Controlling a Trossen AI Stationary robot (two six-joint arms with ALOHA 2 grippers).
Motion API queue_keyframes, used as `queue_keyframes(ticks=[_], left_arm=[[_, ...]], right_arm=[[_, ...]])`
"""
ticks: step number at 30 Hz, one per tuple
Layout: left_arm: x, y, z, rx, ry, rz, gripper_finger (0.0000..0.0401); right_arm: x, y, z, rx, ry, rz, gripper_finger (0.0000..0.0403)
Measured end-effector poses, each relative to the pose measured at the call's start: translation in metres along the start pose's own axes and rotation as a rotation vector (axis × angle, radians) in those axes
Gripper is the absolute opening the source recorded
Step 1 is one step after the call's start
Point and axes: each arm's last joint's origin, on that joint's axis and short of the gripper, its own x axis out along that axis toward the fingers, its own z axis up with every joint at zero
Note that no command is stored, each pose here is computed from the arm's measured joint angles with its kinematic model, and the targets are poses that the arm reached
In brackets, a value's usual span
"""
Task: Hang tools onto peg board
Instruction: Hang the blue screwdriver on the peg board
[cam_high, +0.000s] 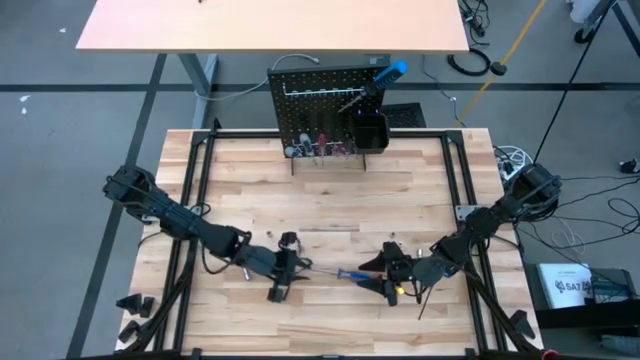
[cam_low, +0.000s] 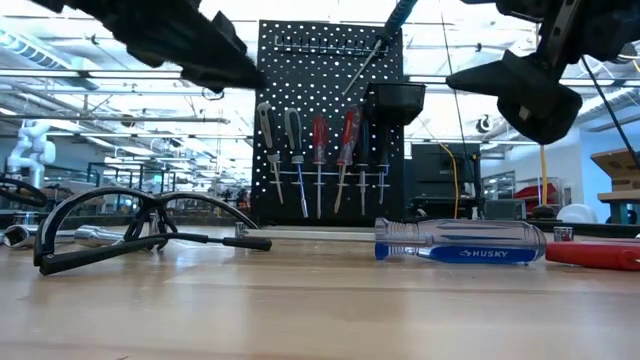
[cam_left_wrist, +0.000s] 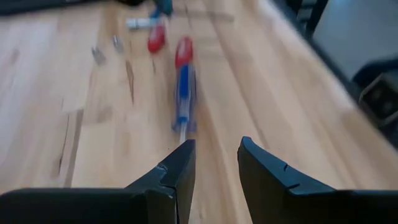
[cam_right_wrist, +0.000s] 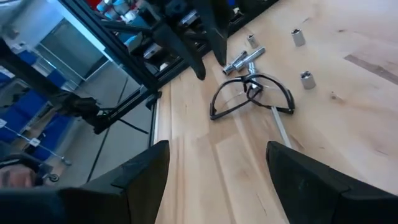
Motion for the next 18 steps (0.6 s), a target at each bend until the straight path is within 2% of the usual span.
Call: queue_keyframes(ticks=[3, 7, 18], left_arm=[[0.000, -0.003, 0.004, 0.020, 0.064, -0.003, 0.0123], [0.003, -0.004, 0.008, 0.072, 0.042, -0.005, 0.0123], [0.057, 0.016, -0.006, 0.140, 0.145, -0.040, 0.0123]], right_arm=[[0.000, 0.000, 0.000, -0.006, 0.000, 0.000, 0.0260], [0.000, 0.000, 0.000, -0.019, 0.003, 0.002, 0.0260], [0.000, 0.001, 0.000, -0.016, 0.001, 0.008, 0.0260]])
